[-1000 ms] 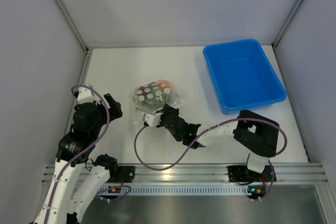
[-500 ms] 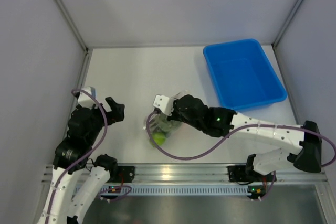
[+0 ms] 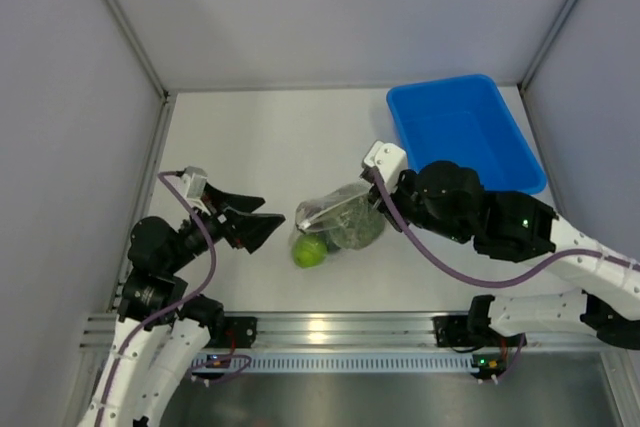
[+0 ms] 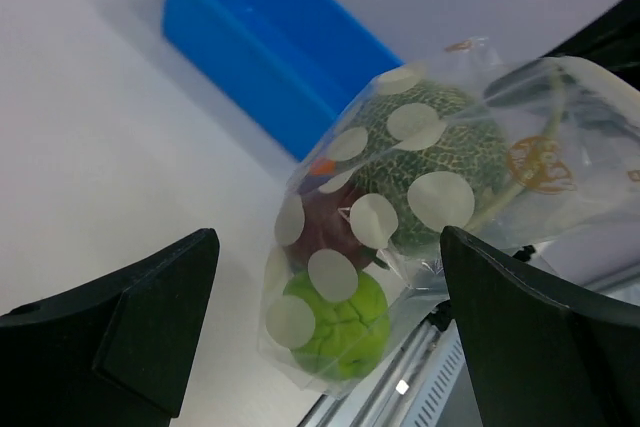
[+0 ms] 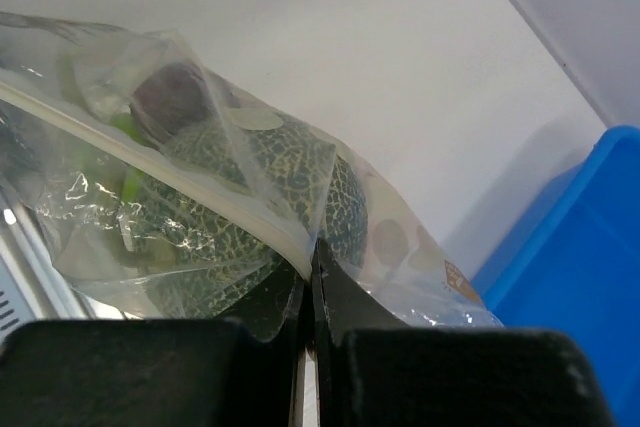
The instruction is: Open the zip-top bag and remove the fake food
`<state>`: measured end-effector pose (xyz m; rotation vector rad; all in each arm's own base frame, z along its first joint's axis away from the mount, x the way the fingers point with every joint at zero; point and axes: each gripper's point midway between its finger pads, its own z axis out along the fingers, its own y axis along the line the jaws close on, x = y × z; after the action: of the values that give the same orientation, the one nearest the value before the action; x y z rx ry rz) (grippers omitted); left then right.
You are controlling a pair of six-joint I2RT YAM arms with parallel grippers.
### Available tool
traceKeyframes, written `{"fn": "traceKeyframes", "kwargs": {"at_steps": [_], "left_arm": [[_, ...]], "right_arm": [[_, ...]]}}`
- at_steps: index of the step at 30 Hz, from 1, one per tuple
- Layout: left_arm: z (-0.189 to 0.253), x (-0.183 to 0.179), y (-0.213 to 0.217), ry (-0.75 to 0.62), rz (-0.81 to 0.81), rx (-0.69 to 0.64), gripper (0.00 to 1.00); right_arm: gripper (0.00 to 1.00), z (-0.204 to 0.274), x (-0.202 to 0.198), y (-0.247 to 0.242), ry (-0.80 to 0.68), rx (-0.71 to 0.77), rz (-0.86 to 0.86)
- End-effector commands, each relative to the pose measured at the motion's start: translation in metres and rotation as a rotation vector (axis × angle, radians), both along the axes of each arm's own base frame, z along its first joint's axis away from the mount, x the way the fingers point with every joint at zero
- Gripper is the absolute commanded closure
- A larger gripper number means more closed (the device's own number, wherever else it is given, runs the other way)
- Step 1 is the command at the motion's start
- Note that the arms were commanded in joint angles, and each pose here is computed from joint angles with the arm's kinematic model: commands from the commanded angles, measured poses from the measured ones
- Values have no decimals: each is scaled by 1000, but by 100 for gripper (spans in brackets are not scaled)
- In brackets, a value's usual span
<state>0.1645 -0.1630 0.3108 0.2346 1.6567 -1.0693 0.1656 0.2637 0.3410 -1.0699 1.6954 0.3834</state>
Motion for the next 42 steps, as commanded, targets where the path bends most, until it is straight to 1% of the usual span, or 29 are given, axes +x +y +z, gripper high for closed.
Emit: {"fn": "traceKeyframes", "kwargs": {"at_steps": [1, 3, 5, 7, 12, 14, 16, 17, 19, 20, 21, 25, 27, 29, 33, 38, 42], "left_arm": [[63, -34, -21, -268, -222, -144, 2], [71, -38, -22, -343, -250, -161, 2], [72, -41, -25, -380, -280, -171, 2], [79, -41, -24, -438, -271, -188, 2], [87, -49, -24, -578, -275, -178, 2], [90, -54, -25, -610, -292, -169, 5], [96, -56, -28, -642, -310, -151, 8], [96, -56, -30, -647, -326, -139, 13], [96, -49, -35, -644, -343, -117, 16], [101, -52, -37, -661, -368, -108, 18], [98, -45, -42, -648, -383, -92, 21], [105, -50, -53, -669, -448, -88, 27], [108, -51, -56, -698, -447, -87, 33], [108, -58, -63, -712, -488, -93, 38], [104, -63, -83, -691, -577, -98, 41], [98, -66, -102, -678, -617, -106, 66], [97, -66, -108, -673, -618, -108, 66]], "right_arm": [[100, 28, -10, -20, 72, 111, -55], [100, 31, -19, -20, 118, 146, -39], [100, 40, -23, -23, 122, 180, -30], [100, 45, -26, -26, 135, 211, -38], [100, 56, -22, -31, 168, 271, -107], [100, 58, -21, -31, 184, 270, -129], [100, 61, -20, -28, 199, 275, -136], [100, 61, -21, -28, 205, 271, -134], [100, 63, -21, -24, 221, 275, -135], [100, 62, -22, -23, 231, 270, -134], [100, 62, -22, -22, 235, 267, -138], [100, 56, -17, -19, 250, 230, -166], [100, 53, -14, -19, 249, 223, -185], [100, 47, -13, -18, 253, 203, -192], [100, 45, -12, -18, 256, 204, -195], [100, 50, -11, -23, 238, 221, -201], [100, 45, -8, -27, 237, 207, -219]]}}
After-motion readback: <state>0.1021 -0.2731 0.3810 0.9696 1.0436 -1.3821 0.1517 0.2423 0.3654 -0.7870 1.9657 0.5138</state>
